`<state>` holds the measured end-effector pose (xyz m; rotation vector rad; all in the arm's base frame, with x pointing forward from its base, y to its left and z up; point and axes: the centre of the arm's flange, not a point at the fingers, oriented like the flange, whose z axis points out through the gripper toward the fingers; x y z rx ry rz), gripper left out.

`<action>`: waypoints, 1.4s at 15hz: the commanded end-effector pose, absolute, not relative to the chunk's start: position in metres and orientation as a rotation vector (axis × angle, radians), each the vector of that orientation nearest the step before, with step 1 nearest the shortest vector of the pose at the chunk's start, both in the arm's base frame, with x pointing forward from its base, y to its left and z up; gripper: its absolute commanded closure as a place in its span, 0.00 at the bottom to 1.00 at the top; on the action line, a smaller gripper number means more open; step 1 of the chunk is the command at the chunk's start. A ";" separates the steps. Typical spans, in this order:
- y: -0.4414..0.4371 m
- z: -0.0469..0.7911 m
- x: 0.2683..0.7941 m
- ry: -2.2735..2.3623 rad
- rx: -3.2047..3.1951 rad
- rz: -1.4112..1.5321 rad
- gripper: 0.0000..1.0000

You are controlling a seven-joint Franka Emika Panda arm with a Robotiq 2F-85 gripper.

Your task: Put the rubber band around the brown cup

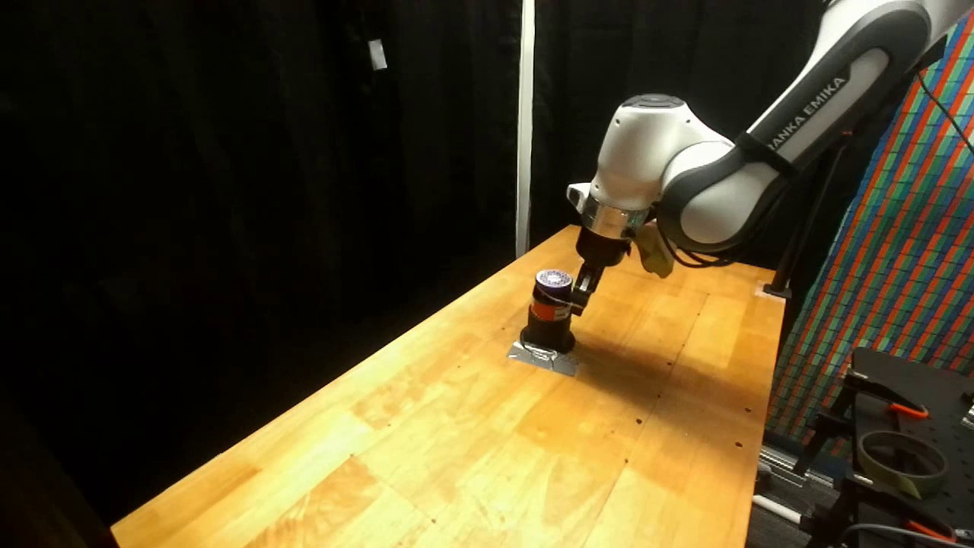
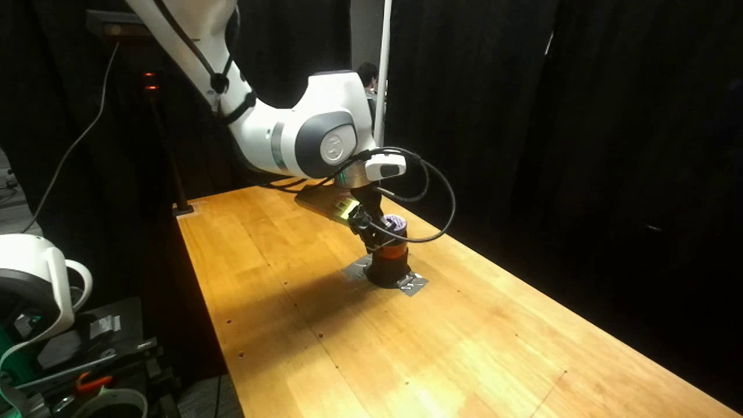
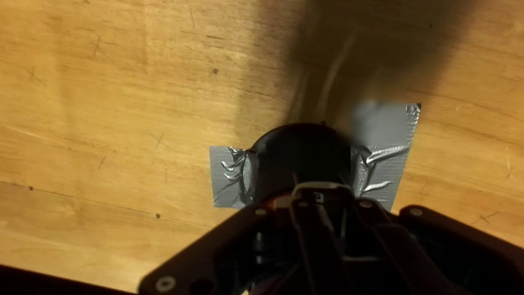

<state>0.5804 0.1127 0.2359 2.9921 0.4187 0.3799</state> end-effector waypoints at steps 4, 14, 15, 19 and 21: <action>0.108 0.223 0.500 0.391 2.890 0.848 0.78; 0.114 0.195 0.450 0.349 2.910 1.115 0.80; 0.117 0.191 0.442 0.336 2.890 1.177 0.81; 0.125 0.184 0.416 0.289 2.742 1.447 0.80; 0.129 0.180 0.408 0.269 2.688 1.523 0.80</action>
